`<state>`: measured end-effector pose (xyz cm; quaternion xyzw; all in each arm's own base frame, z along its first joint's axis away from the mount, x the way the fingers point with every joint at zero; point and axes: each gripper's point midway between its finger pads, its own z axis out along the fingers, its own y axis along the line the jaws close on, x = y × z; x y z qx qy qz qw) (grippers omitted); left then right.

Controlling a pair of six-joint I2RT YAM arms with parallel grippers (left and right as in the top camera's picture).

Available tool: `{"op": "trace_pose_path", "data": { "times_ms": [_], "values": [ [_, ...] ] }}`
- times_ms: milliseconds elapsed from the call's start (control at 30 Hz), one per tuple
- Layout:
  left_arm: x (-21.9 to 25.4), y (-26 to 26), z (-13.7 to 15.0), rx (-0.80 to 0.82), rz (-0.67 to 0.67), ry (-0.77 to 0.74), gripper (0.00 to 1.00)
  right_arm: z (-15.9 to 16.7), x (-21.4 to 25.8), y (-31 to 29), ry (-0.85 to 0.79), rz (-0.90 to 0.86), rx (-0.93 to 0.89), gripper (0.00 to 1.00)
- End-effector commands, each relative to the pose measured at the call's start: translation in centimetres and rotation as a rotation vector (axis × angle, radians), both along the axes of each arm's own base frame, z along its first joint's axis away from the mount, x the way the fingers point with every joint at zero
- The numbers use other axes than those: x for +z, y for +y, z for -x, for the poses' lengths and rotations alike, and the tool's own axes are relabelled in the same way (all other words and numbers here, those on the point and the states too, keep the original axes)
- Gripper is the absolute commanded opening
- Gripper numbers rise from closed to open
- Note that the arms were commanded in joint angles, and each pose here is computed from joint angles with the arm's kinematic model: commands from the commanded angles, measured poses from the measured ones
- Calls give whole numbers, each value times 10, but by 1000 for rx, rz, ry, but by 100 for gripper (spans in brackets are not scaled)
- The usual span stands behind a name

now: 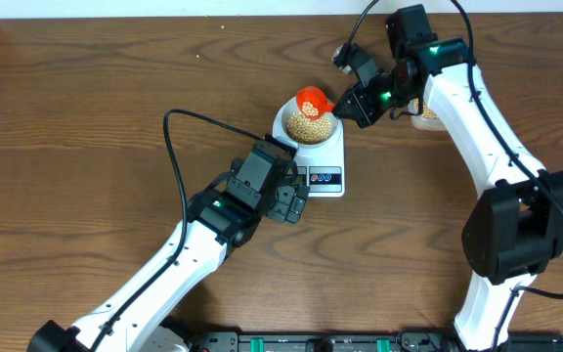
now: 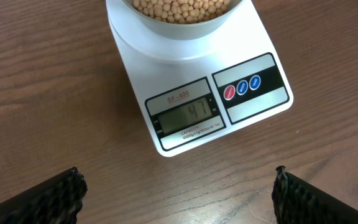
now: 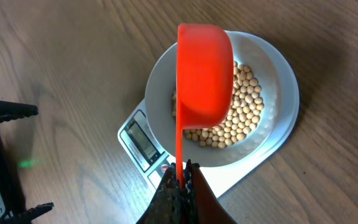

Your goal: Scoop item into bowl and weigh 50g on scale

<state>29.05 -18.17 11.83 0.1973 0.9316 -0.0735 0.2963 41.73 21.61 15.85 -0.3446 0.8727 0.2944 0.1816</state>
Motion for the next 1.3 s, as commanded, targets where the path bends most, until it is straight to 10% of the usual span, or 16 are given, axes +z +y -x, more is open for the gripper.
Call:
{"op": "trace_pose_path", "data": {
  "times_ms": [0, 1267],
  "values": [
    [-5, 4, 0, 11, -13, 7, 98, -3, 20, 0, -68, 5, 9, 1],
    [-5, 4, 0, 11, -13, 7, 98, -5, 6, 1, -212, 199, 126, 1]
  ]
}}
